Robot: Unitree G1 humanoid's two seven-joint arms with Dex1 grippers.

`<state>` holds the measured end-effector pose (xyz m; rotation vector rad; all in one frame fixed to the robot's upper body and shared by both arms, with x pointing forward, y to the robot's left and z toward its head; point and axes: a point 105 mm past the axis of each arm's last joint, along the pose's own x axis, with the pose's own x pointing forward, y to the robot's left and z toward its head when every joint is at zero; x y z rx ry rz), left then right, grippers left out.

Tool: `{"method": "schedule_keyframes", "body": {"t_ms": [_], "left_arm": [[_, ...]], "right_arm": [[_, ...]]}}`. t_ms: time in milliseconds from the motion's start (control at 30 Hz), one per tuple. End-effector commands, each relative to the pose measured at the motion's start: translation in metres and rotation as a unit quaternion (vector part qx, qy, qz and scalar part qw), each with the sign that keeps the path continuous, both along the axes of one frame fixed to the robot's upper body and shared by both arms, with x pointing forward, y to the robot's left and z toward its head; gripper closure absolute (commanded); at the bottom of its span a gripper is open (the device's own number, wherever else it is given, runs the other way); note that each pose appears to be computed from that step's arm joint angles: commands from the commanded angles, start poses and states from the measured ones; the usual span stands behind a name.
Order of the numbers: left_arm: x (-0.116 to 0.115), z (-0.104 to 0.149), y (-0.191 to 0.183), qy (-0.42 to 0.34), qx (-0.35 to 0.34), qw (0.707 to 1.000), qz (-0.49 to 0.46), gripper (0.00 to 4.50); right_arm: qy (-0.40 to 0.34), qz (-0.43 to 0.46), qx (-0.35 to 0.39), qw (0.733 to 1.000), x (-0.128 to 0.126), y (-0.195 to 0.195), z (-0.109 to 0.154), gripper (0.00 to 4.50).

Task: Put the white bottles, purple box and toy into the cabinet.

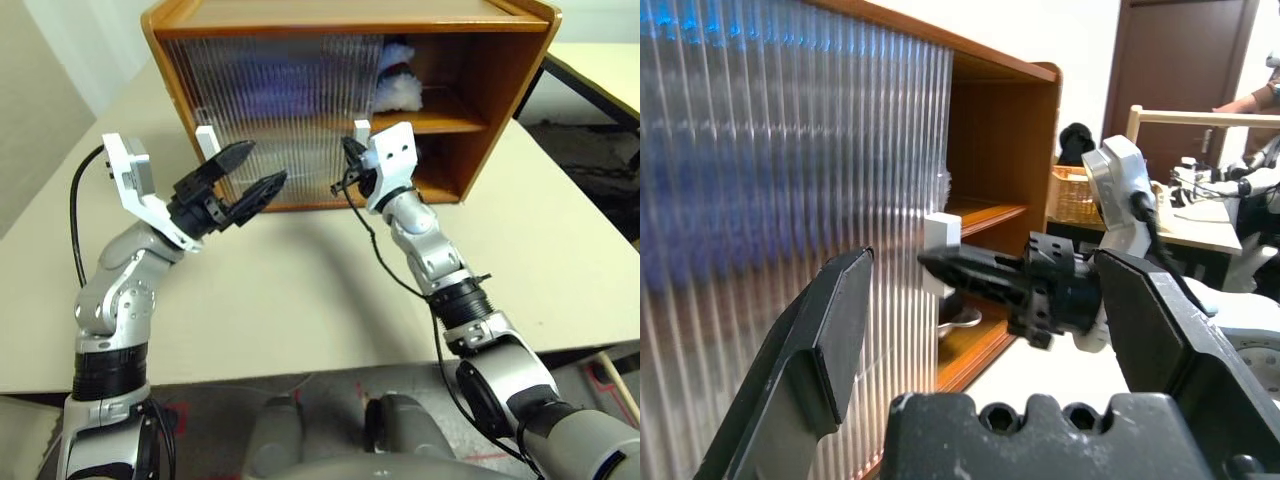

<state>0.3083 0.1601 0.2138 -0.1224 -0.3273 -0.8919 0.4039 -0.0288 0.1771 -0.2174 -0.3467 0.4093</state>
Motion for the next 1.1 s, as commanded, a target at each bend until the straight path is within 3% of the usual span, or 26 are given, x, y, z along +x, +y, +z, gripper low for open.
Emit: {"method": "schedule_keyframes", "body": {"t_ms": [33,433,1100], "left_arm": [[-0.003,0.003,0.001,-0.007,0.005,1.0,0.005,0.0],[0.0,0.001,-0.004,-0.003,0.003,1.0,-0.008,0.0],[0.006,0.002,-0.009,-0.005,0.001,1.0,-0.023,0.0]], "right_arm": [[-0.012,-0.057,-0.003,0.998,0.005,-0.015,-0.001,4.46],[-0.011,-0.191,0.028,0.981,-0.011,-0.055,-0.006,4.46],[-0.016,-0.383,0.036,0.923,0.002,-0.137,-0.009,4.46]]}}
